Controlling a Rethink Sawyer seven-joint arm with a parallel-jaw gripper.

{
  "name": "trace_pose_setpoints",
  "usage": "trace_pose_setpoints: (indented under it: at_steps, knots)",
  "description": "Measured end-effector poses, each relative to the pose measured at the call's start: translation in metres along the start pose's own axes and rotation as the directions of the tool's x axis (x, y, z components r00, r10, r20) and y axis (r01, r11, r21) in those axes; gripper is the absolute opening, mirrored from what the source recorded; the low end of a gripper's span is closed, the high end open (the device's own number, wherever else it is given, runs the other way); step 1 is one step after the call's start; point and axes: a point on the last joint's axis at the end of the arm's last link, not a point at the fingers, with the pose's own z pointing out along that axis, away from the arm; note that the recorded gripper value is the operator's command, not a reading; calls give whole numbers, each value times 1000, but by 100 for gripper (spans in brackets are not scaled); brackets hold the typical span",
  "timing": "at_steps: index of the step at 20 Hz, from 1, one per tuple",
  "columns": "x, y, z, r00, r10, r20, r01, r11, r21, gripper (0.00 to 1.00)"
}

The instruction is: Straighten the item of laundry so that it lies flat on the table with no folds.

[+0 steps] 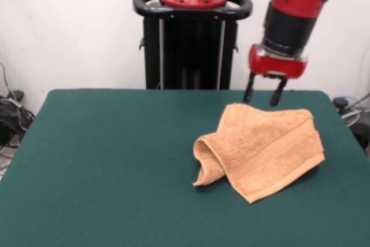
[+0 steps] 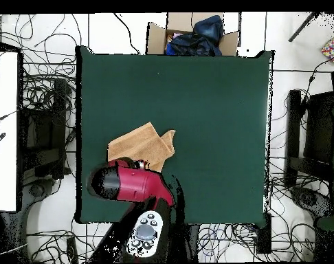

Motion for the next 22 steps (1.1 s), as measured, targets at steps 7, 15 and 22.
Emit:
trace_pose_setpoints:
  at_steps: [7, 15, 22]
  knots:
    - [5, -30, 21, 999, 29, 18, -30, 998, 61, 100]
    - [6, -71, 38, 995, 103, -16, -102, 993, 57, 100]
    - [28, -119, 91, 976, 181, -123, -181, 983, 10, 100]
